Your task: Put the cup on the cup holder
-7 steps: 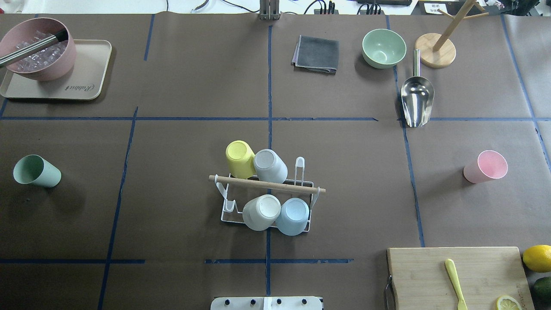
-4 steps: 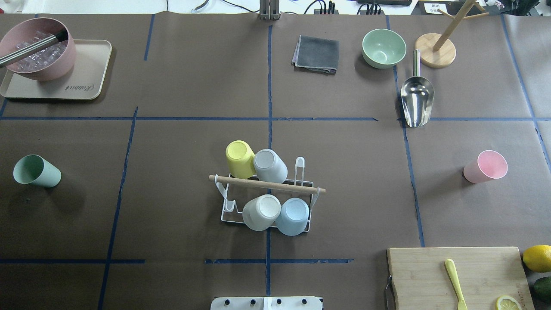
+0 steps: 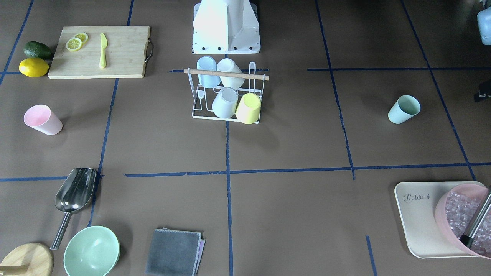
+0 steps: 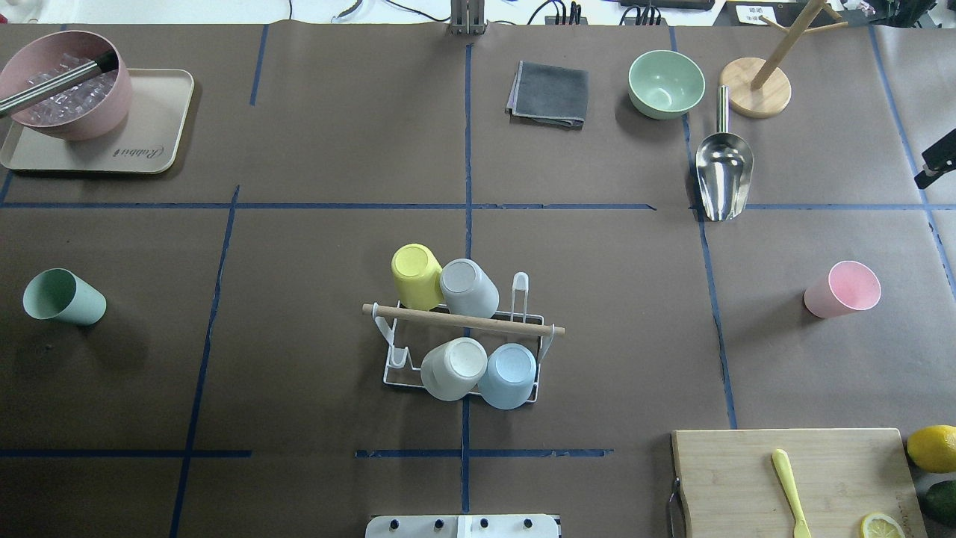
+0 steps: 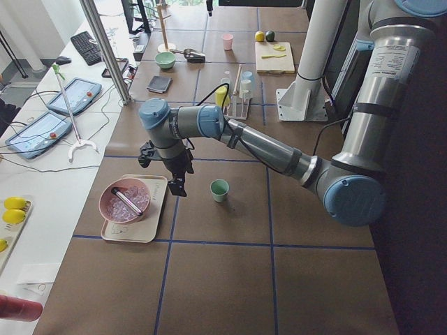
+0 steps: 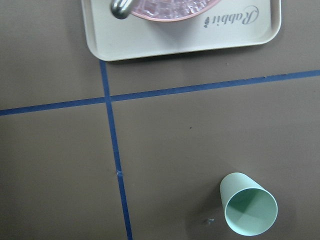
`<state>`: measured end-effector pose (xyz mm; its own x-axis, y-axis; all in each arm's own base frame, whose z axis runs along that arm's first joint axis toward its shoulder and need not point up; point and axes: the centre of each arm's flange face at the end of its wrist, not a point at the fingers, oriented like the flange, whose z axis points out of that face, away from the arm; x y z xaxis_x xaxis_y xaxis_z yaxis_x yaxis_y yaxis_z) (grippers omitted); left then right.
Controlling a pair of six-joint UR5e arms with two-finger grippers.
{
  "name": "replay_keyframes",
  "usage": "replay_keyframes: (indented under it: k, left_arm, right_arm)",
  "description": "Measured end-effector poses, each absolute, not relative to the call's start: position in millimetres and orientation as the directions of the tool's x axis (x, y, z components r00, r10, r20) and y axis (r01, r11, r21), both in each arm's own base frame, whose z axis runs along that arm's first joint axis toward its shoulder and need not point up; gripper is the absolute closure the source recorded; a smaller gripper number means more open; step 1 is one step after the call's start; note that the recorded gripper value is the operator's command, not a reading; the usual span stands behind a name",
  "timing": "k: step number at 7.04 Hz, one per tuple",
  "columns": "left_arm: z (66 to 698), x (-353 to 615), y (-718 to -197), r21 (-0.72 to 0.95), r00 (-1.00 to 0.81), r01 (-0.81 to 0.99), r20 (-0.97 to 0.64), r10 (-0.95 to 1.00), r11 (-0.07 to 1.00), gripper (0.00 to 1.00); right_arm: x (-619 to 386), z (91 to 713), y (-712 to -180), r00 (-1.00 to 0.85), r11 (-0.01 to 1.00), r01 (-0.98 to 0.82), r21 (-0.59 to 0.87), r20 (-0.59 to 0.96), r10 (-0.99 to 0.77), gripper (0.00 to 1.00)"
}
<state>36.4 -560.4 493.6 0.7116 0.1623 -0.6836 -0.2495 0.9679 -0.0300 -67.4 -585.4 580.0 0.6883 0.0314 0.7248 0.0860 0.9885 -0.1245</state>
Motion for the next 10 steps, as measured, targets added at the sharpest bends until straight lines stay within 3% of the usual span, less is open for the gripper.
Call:
replay_keyframes:
  k: [4,10]
  left_arm:
    - [521.1,138.7,-576.6,-0.138,0.697,-0.404,-0.687,0.206,0.904,0.00]
    - [564.8,206.6,-603.7,-0.268,0.675,-0.460,-0.724,0.138,0.846,0.00]
  right_arm:
    - [-146.6,569.2,-616.5,0.630,0.944,0.186,-0.274,0.770,0.099,0.00]
    - [-238.5,598.0,-582.6,0.654,0.863,0.359,-0.356,0.756,0.040,0.00]
